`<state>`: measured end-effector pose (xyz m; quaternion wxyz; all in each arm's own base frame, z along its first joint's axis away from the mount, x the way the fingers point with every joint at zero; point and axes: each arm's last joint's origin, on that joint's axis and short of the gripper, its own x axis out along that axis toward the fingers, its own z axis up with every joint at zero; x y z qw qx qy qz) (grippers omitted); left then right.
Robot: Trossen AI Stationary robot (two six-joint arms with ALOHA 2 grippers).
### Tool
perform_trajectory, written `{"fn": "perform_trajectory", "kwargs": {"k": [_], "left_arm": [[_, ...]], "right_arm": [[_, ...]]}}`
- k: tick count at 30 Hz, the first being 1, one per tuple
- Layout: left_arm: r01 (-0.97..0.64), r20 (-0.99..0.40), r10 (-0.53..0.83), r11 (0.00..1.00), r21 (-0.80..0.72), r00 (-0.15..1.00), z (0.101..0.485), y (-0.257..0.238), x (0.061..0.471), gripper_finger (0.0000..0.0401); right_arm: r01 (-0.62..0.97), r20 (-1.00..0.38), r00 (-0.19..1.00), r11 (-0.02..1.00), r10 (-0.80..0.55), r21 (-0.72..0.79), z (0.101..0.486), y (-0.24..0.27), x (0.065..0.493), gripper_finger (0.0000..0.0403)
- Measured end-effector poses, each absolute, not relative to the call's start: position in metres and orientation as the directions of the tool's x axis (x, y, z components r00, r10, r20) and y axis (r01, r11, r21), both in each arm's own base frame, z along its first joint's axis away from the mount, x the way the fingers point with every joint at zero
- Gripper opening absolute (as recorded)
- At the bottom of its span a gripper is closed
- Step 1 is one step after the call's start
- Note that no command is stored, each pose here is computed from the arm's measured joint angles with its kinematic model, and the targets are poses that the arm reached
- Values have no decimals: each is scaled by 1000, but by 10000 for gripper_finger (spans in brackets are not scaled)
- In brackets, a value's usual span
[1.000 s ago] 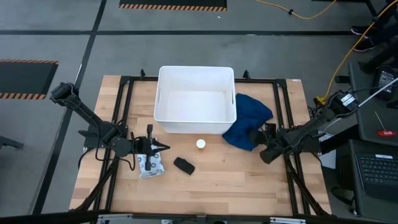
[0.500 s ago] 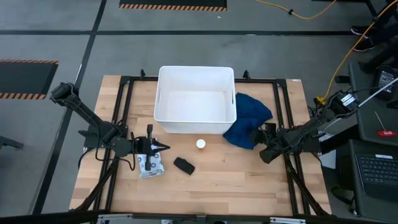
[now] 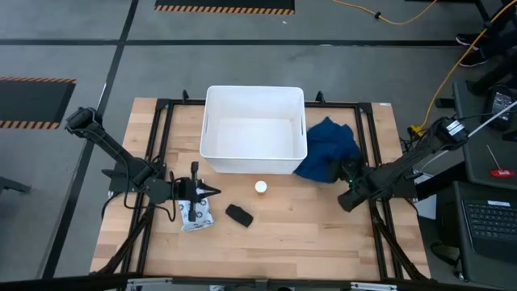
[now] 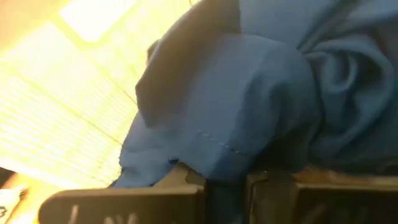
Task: Pick & place medical supplies in basket/bin
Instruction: Put the blue gown into the white bin
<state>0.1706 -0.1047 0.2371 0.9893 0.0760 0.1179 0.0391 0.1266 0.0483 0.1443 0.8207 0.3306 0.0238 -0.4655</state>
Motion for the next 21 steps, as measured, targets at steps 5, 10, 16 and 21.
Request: {"fn": "perform_trajectory", "kwargs": {"k": [5,10,16,21], "left_arm": [[-53,-229,89,986,158,969,237,-105,171,4],[-52,-228,88,986,158,970,237,-105,171,4],[-52,-229,88,986,158,970,237,-105,171,4],[-52,-228,88,986,159,970,237,-105,171,4]], "right_arm": [[815,-317,538,386,-781,432,186,49,128,25],[834,-269,524,422,-808,357,222,48,127,25],[836,-197,523,454,-829,309,255,46,125,25],[829,-148,537,487,-831,275,276,48,129,25]]}}
